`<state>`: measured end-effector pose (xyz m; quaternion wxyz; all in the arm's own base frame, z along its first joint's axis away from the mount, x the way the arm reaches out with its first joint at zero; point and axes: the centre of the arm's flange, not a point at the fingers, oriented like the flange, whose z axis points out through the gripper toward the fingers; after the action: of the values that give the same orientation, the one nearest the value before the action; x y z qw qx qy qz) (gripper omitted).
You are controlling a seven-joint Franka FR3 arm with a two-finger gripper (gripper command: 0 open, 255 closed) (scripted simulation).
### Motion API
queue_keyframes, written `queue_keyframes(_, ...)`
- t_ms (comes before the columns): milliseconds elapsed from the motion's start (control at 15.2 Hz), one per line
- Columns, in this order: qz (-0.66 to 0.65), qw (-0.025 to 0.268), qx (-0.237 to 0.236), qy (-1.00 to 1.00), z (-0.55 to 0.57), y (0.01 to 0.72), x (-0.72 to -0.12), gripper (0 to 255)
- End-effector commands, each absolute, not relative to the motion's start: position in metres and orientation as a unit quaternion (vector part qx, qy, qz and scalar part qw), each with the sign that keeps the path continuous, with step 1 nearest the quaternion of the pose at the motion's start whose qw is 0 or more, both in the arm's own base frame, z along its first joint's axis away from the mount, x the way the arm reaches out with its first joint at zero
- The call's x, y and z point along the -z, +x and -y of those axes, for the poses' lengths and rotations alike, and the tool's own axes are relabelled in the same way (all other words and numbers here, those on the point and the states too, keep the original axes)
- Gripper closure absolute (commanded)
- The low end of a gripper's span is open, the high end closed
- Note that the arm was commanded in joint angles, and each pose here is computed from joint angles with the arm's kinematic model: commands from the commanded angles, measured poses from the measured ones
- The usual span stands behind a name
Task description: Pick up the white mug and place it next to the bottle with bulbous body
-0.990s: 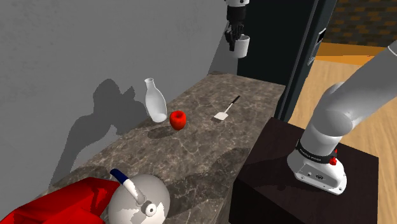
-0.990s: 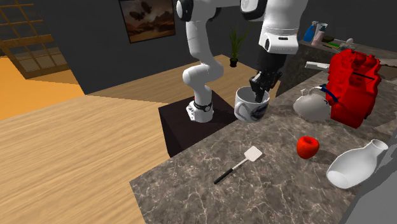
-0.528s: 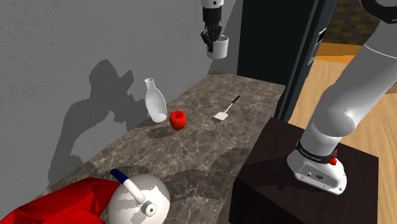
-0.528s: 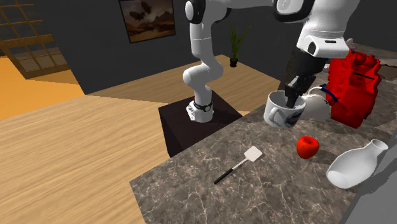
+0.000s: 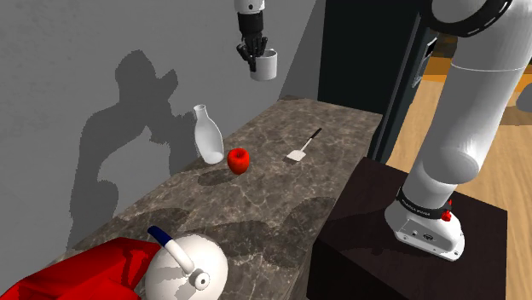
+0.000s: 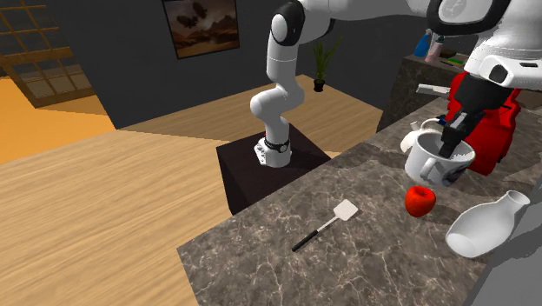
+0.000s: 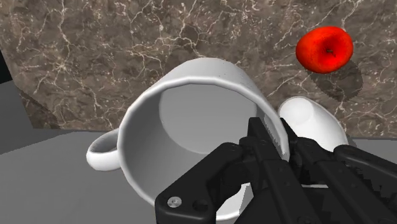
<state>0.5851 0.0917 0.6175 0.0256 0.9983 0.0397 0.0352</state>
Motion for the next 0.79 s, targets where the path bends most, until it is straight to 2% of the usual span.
queue_keyframes(0,-0.039,0.025,-0.035,0.998,-0.108,0.605,-0.616,255)
queue_keyframes(726,-0.039,0.025,-0.035,0.998,-0.108,0.605,-0.558,255)
